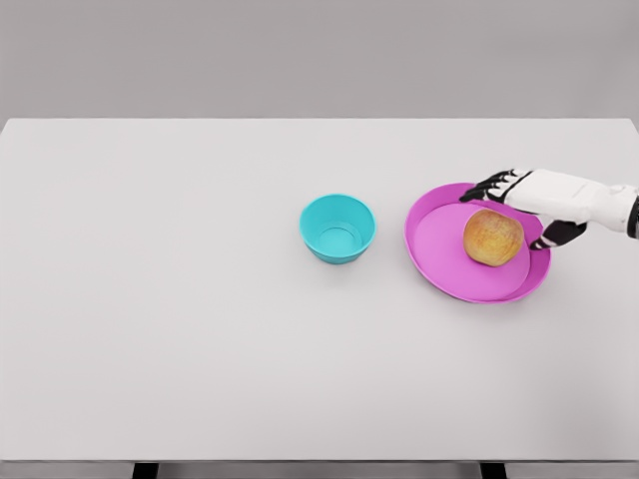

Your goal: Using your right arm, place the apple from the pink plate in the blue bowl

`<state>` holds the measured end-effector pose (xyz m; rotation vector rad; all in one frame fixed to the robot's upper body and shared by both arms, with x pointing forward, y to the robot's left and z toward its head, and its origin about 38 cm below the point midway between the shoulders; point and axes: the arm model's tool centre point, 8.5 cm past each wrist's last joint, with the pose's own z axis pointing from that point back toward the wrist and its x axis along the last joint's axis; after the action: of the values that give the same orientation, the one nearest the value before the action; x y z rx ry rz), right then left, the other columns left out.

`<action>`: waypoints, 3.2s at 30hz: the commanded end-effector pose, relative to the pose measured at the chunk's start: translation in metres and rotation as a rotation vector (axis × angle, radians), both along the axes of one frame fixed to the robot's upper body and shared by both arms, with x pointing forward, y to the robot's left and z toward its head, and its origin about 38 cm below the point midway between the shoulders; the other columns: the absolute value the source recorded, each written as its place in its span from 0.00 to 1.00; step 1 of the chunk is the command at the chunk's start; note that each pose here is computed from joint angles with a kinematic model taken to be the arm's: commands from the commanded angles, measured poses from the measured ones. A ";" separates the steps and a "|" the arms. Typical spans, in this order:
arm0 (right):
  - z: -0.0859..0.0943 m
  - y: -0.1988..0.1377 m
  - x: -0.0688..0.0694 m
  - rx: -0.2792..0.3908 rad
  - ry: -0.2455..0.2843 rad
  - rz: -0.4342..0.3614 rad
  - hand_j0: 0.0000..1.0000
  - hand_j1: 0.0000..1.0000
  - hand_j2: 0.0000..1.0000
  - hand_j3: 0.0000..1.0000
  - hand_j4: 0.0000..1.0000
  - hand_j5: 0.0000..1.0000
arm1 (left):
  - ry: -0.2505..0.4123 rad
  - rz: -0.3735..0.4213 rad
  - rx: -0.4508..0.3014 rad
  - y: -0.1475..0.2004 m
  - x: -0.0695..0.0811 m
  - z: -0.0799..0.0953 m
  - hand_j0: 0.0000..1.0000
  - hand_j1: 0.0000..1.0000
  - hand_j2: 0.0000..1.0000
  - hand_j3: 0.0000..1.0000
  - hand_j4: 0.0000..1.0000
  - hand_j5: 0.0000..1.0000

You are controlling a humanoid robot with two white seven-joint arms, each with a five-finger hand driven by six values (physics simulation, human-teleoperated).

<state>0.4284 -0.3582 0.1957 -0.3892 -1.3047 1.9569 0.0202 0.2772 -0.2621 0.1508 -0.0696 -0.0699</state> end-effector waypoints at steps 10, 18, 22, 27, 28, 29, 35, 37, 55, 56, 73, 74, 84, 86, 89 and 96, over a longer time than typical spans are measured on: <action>-0.022 0.002 0.006 -0.005 0.063 -0.015 1.00 1.00 1.00 1.00 1.00 1.00 | 0.000 0.000 0.000 0.000 0.000 0.000 1.00 1.00 1.00 1.00 1.00 1.00; -0.028 0.006 0.009 -0.008 0.078 -0.010 1.00 1.00 1.00 1.00 1.00 1.00 | 0.000 0.000 0.000 0.000 0.000 0.000 1.00 1.00 1.00 1.00 1.00 1.00; -0.029 0.007 0.009 -0.012 0.083 -0.007 1.00 1.00 1.00 1.00 1.00 1.00 | 0.000 0.000 -0.001 0.000 0.000 0.000 1.00 1.00 1.00 1.00 1.00 1.00; -0.029 0.008 0.009 -0.013 0.081 -0.002 0.53 0.53 0.53 0.53 0.53 0.53 | 0.000 0.000 0.000 0.000 0.000 0.000 1.00 1.00 1.00 1.00 1.00 1.00; -0.029 0.008 0.009 -0.013 0.081 -0.002 0.52 0.52 0.52 0.52 0.52 0.52 | 0.000 0.000 0.000 0.000 0.000 0.000 1.00 1.00 1.00 1.00 1.00 1.00; -0.029 0.008 0.009 -0.013 0.081 -0.002 0.50 0.50 0.50 0.50 0.50 0.50 | 0.000 0.000 -0.001 0.000 0.000 0.000 1.00 1.00 1.00 1.00 1.00 1.00; -0.020 0.010 0.012 -0.011 0.061 0.003 0.50 0.50 0.50 0.50 0.50 0.50 | 0.000 0.000 0.000 0.000 0.000 0.000 1.00 1.00 1.00 1.00 1.00 1.00; -0.017 0.011 0.012 -0.006 0.053 0.006 0.50 0.50 0.50 0.50 0.50 0.50 | 0.000 0.000 0.000 0.000 0.000 0.000 1.00 1.00 1.00 1.00 1.00 1.00; 0.029 0.093 0.030 0.117 -0.086 0.168 0.50 0.50 0.50 0.50 0.50 0.50 | 0.000 0.000 0.000 0.000 0.000 0.000 1.00 1.00 1.00 1.00 1.00 1.00; 0.030 0.096 0.030 0.121 -0.089 0.173 0.50 0.50 0.50 0.50 0.50 0.50 | 0.000 0.000 0.000 0.000 0.000 0.000 1.00 1.00 1.00 1.00 1.00 1.00; 0.029 0.174 0.030 0.148 -0.087 0.335 0.50 0.50 0.50 0.50 0.50 0.50 | 0.000 0.000 0.000 0.000 0.000 0.000 1.00 1.00 1.00 1.00 1.00 1.00; 0.028 0.177 0.030 0.153 -0.086 0.338 0.50 0.50 0.50 0.50 0.50 0.50 | 0.000 0.000 0.000 0.000 0.000 0.000 1.00 1.00 1.00 1.00 1.00 1.00; 0.018 0.195 0.038 0.115 -0.050 0.362 0.50 0.50 0.50 0.50 0.50 0.50 | 0.000 0.000 0.000 0.000 0.000 0.000 1.00 1.00 1.00 1.00 1.00 1.00; 0.014 0.195 0.043 0.107 -0.042 0.347 0.51 0.51 0.51 0.51 0.51 0.51 | 0.000 0.000 -0.001 0.000 0.000 0.000 1.00 1.00 1.00 1.00 1.00 1.00; 0.012 0.200 0.042 0.103 -0.036 0.358 0.51 0.51 0.51 0.51 0.51 0.51 | 0.000 0.000 0.000 0.000 0.000 0.000 1.00 1.00 1.00 1.00 1.00 1.00; 0.008 0.205 0.044 0.091 -0.023 0.365 0.52 0.52 0.52 0.52 0.52 0.52 | 0.000 0.000 0.000 0.000 0.000 0.000 1.00 1.00 1.00 1.00 1.00 1.00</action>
<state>0.4730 -0.1544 0.2070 -0.1483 -1.5625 2.1891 0.0202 0.2772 -0.2621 0.1507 -0.0696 -0.0701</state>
